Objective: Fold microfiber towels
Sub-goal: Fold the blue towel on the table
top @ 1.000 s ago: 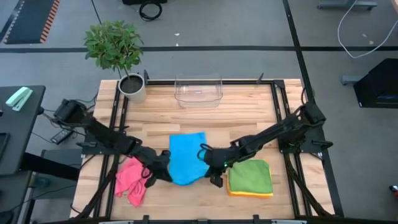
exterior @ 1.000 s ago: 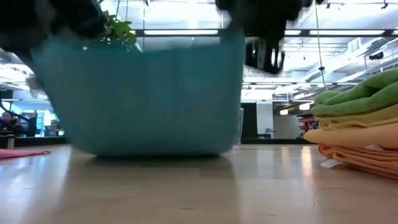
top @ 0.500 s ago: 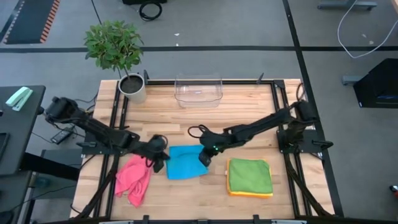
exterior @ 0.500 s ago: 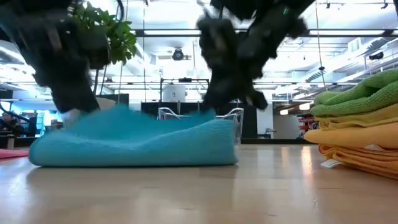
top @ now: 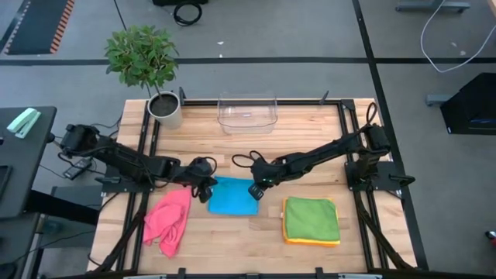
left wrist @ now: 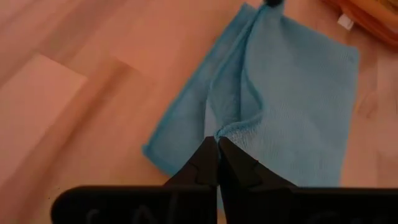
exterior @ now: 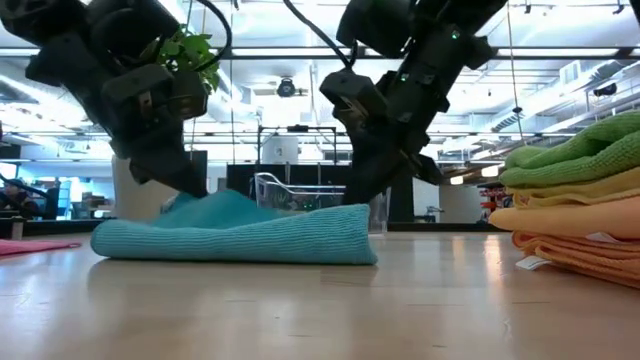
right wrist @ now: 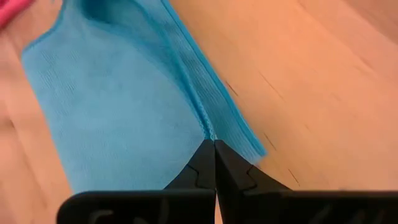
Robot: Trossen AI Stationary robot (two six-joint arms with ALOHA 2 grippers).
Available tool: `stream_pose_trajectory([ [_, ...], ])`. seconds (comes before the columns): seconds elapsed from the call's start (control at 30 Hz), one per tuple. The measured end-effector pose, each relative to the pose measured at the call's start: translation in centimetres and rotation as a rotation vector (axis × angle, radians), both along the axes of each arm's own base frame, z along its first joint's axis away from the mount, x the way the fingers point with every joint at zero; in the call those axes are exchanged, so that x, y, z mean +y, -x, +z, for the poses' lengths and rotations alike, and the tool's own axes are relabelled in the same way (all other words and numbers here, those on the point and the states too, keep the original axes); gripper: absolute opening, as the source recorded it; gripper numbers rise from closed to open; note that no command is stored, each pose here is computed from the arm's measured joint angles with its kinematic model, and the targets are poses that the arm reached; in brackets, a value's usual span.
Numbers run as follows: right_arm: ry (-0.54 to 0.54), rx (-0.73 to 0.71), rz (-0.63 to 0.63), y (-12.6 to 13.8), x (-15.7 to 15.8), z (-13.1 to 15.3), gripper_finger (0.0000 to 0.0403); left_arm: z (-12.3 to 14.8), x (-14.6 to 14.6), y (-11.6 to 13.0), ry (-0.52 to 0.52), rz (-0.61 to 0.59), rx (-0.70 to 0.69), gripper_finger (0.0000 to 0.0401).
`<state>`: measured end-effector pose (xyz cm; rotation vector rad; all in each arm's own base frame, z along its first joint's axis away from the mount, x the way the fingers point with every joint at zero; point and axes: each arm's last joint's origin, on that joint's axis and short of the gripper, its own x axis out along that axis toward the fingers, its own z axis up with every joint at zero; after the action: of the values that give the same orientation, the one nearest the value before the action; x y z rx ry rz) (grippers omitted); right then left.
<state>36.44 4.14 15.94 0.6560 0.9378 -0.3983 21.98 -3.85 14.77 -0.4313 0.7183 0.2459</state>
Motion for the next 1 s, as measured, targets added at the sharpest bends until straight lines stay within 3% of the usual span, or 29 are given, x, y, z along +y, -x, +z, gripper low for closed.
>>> stream_pose_trajectory([
  [0.5, 0.06, 0.009, -0.022, 0.1, -0.9, 0.1, 0.0002, -1.4, 1.4, -0.5, -0.04, 0.015, 0.07, 0.001],
  [0.77, 0.029, 0.012, 0.003, 0.0, -1.1, 0.1, 0.0033, -1.2, 1.3, -0.5, -0.019, 0.031, 0.057, 0.0086],
  [1.0, 0.065, -0.02, -0.037, 0.3, -2.4, 1.3, 0.0111, -0.2, 1.4, -0.2, -0.008, 0.034, 0.015, 0.0134],
])
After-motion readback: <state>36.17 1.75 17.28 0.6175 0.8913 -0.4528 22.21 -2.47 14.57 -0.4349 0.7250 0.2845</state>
